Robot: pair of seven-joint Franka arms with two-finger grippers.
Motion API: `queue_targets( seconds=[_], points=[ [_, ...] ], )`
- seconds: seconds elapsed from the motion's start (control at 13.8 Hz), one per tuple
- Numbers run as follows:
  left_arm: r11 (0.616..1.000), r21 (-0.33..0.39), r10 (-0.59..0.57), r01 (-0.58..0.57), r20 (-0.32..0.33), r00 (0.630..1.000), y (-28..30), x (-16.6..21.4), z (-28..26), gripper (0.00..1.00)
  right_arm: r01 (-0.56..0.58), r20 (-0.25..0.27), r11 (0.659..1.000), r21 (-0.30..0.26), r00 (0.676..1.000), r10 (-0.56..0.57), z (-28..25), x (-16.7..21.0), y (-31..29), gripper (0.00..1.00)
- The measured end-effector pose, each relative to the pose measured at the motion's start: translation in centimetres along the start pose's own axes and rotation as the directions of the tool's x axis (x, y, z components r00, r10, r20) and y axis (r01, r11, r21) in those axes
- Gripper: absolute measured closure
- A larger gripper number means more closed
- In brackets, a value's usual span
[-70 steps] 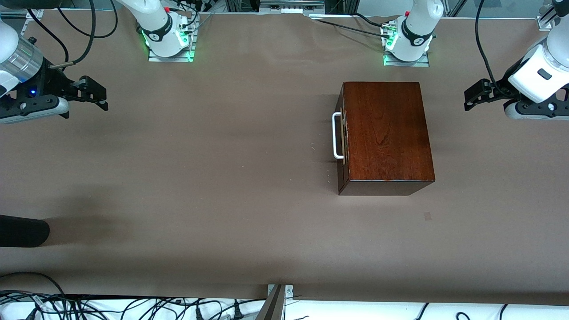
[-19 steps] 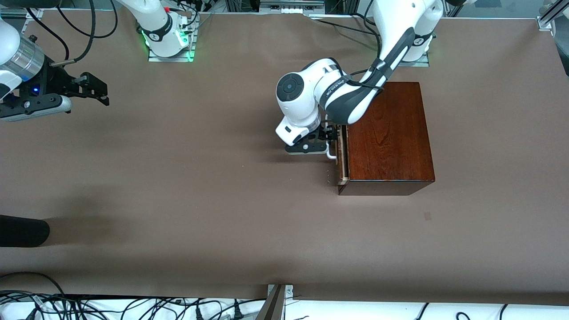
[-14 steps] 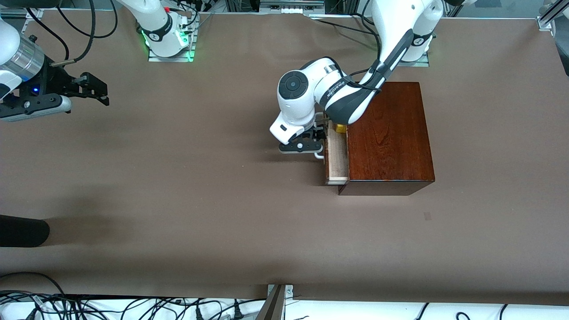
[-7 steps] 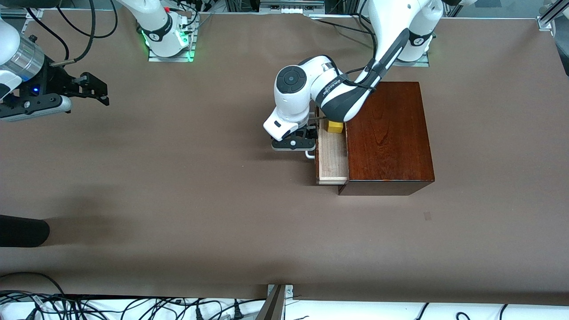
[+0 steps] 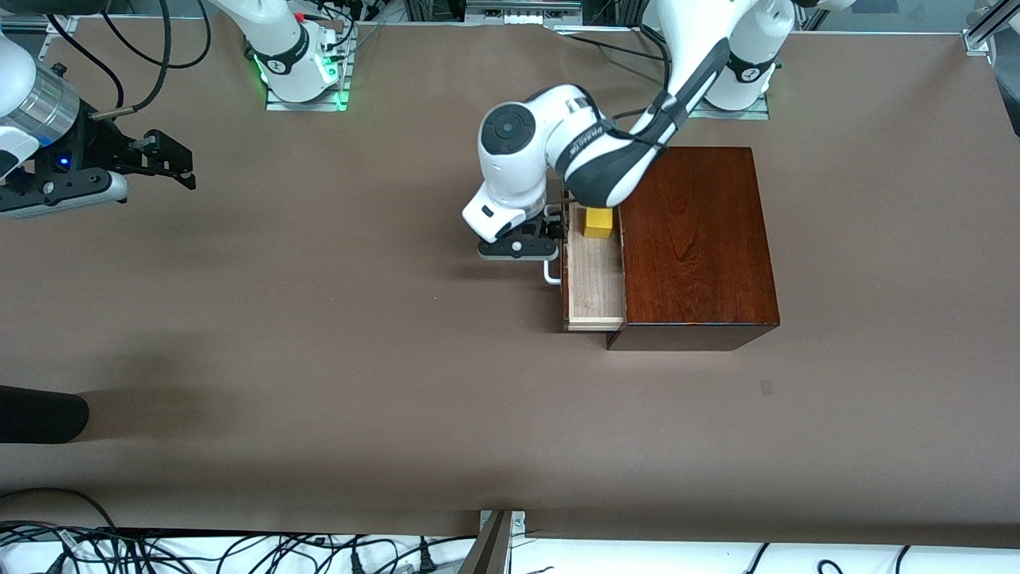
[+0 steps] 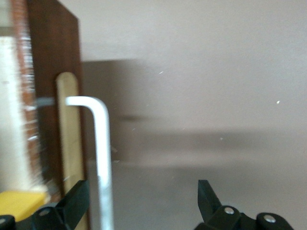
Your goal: Open drawer, take yellow block, close drawer
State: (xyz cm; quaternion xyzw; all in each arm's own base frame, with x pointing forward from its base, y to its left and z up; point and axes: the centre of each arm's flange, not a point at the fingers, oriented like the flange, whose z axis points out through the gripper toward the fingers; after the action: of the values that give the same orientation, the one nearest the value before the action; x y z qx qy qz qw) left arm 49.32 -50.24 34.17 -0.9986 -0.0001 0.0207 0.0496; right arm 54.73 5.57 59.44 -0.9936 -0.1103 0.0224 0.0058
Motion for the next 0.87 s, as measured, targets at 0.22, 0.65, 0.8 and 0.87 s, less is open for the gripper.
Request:
queue_targets(
  seconds=[0.22, 0.65, 0.8, 0.87],
  points=[
    [0.996, 0.084, -0.036, 0.033, 0.042, 0.998, -2.3, 1.0, -5.0, 0.0, -0.004, 0.001, 1.0, 0.0, 1.0, 0.004, 0.1, 0.0, 0.2, 0.0],
    [0.994, 0.085, -0.078, 0.075, 0.031, 0.996, -20.9, 9.1, -16.2, 0.0, 0.0, 0.014, 1.0, 0.001, 1.0, 0.0, 0.8, 0.4, 0.0, 0.0],
    [0.992, 0.074, -0.102, 0.099, 0.029, 0.994, -28.2, 10.7, -18.6, 0.0, 0.001, 0.022, 1.0, 0.009, 1.0, -0.001, 0.9, 0.3, -0.1, 0.0],
    [0.993, 0.071, -0.102, 0.098, 0.051, 0.994, -31.3, 10.9, -19.5, 0.0, 0.006, 0.025, 1.0, 0.024, 1.0, -0.006, 0.9, 0.3, -0.5, 0.0]
  ],
)
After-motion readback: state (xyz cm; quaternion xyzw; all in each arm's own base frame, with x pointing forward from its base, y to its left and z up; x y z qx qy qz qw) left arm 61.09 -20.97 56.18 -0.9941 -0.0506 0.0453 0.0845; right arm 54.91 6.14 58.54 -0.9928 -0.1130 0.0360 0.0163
